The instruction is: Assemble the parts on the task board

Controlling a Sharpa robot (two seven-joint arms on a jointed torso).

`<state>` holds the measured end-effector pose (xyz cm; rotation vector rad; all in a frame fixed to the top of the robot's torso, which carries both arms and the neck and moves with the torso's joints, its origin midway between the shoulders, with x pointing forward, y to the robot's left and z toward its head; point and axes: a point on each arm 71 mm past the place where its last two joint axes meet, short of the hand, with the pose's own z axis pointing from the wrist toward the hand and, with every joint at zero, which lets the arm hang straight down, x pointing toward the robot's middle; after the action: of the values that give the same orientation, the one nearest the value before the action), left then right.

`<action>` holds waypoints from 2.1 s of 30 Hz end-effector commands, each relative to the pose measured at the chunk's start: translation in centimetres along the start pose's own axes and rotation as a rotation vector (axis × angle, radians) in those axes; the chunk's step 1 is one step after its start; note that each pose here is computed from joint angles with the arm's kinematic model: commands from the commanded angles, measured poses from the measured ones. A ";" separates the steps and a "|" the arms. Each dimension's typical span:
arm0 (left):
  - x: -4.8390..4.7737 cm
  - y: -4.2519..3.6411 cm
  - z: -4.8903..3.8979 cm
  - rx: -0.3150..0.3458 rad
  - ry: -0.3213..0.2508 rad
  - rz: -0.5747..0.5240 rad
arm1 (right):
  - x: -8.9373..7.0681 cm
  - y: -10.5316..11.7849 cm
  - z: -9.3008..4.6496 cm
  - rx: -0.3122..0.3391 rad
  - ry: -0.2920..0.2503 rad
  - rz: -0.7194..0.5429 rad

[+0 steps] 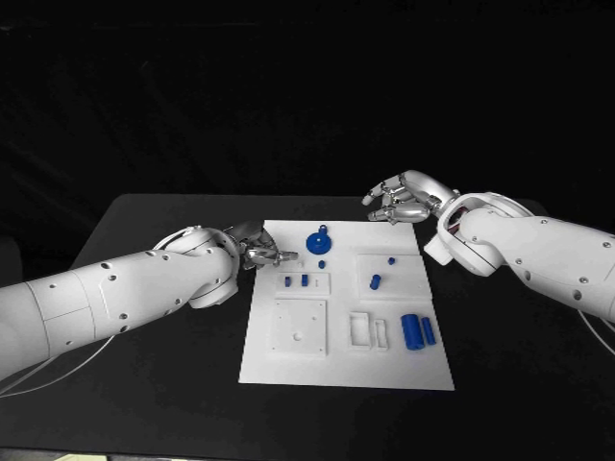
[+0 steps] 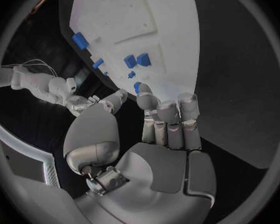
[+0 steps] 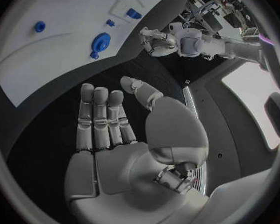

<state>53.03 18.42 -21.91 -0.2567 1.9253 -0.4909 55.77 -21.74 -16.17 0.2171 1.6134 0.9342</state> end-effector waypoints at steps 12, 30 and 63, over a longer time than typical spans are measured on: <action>0.09 0.02 -0.58 0.083 0.069 -0.096 | -0.1 0.0 -0.1 -0.005 0.001 0.002; 1.32 1.07 -1.18 0.011 0.131 0.062 | -0.2 -0.1 -0.2 -0.003 0.000 0.001; 2.47 0.44 -0.16 -0.007 0.163 0.117 | -0.1 -0.1 -0.2 -0.005 0.002 0.003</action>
<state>51.99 18.09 -24.01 -0.1306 2.0776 -0.4360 55.65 -21.99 -16.21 0.2186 1.6139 0.9324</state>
